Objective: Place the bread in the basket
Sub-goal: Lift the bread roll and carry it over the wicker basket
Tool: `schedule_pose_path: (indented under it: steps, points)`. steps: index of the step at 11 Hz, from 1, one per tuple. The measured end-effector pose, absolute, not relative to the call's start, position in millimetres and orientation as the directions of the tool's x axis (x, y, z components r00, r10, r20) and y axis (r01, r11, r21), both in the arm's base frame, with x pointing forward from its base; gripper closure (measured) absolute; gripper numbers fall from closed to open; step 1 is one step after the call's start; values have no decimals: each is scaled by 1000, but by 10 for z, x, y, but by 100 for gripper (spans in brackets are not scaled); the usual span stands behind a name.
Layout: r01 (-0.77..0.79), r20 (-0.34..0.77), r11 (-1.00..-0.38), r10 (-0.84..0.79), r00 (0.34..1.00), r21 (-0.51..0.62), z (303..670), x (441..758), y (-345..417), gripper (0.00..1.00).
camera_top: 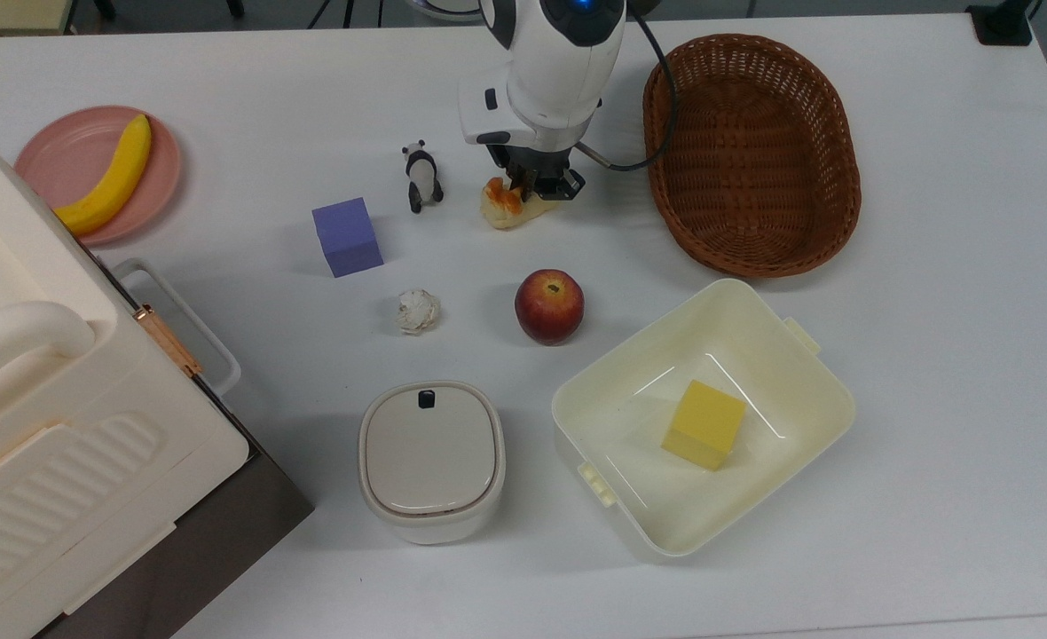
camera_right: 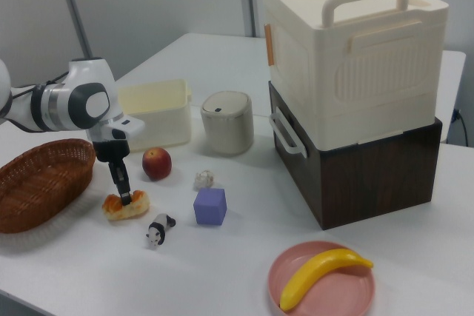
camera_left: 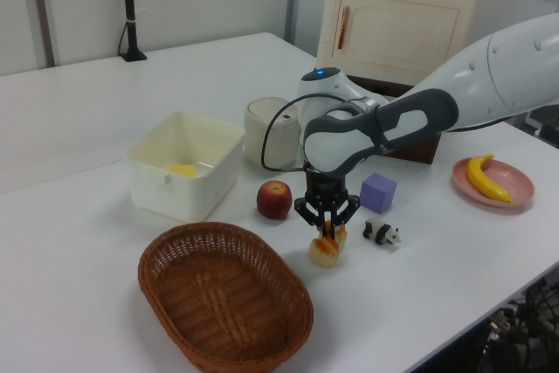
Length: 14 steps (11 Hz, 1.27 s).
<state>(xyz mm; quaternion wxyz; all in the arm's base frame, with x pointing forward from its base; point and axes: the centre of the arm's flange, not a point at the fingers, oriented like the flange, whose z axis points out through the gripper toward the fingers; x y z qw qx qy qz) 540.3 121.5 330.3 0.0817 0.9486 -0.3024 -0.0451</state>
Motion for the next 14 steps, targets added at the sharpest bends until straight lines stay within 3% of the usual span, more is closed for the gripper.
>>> schedule_pose_path:
  steps: [5, 10, 14]
  points:
    - [-522, 59, -850, -519, 853, 68, 4040, 5654, 1477, 89]
    - [-380, 160, -922, -387, 908, -69, 4894, 5581, 2450, 89]
    - [-252, 147, -964, -262, 954, -81, 4875, 5251, 3190, 87]
